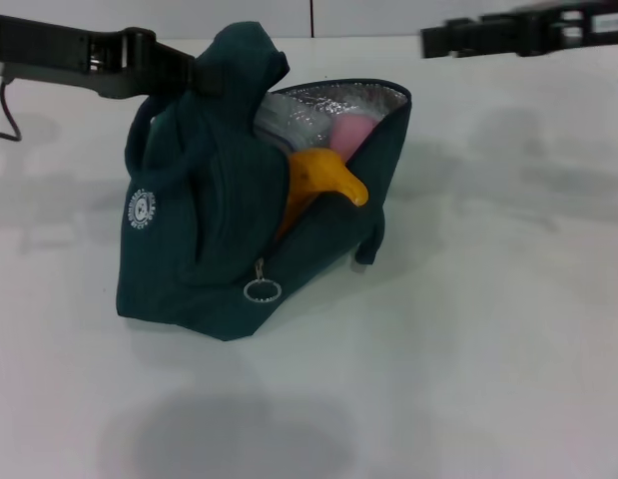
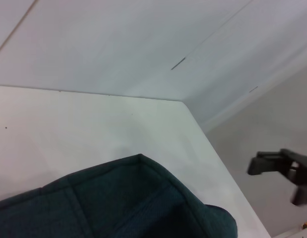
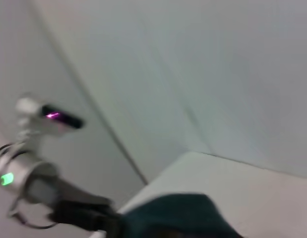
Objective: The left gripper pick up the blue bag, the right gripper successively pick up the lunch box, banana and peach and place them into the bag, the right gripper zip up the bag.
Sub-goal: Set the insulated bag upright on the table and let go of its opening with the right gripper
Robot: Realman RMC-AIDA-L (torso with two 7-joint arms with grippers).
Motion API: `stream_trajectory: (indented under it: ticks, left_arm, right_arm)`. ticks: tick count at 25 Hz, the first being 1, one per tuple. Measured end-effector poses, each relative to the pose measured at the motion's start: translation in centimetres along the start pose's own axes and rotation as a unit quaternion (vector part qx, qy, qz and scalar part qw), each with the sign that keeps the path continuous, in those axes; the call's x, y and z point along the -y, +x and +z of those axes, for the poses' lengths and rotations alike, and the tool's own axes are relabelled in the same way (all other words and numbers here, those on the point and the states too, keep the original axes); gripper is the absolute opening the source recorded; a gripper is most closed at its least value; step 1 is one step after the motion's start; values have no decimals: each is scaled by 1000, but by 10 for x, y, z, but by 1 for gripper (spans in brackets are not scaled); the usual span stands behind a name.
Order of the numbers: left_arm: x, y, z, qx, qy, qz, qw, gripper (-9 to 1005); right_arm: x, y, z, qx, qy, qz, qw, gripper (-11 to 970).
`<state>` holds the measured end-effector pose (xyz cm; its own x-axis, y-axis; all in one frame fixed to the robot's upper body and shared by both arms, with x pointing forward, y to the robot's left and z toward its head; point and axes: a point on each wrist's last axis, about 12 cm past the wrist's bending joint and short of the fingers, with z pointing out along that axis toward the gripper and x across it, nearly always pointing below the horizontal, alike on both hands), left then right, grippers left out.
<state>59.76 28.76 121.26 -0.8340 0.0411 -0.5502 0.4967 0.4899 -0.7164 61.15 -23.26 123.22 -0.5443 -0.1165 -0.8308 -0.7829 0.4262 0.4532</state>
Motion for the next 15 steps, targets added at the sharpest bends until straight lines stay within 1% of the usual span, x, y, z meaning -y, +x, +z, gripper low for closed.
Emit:
stream_trajectory:
  ticks: [1,2,3,6,8,9,10,12,15]
  left_arm:
    - [0,0,0,0,0,0,1000,69]
    - [0,0,0,0,0,0,1000,69]
    - [0,0,0,0,0,1,1000,69]
    - [0,0,0,0,0,2,1000,69]
    - [0,0,0,0,0,2,1000,69]
    - [0,0,0,0,0,2,1000,70]
    - [0,0,1,0,1,3,1000,70]
    - [0,0,1,0,2,3,1000,70]
    - [0,0,2,-1,2,3,1000,70]
  right_arm:
    - [5,6,-7,2,11,24,1000,684]
    - [16,20,-22,11,29,76,997,684]
    - [16,20,-22,11,29,76,997,683]
    - [36,48,-37,40,38,164,985,682]
    - [44,63,-39,50,37,205,977,682]
    - [47,69,-38,53,34,221,973,681]
    - [47,69,-38,53,34,221,973,681]
    - [52,82,-24,52,19,250,967,681]
    - [52,88,-6,55,14,273,960,681]
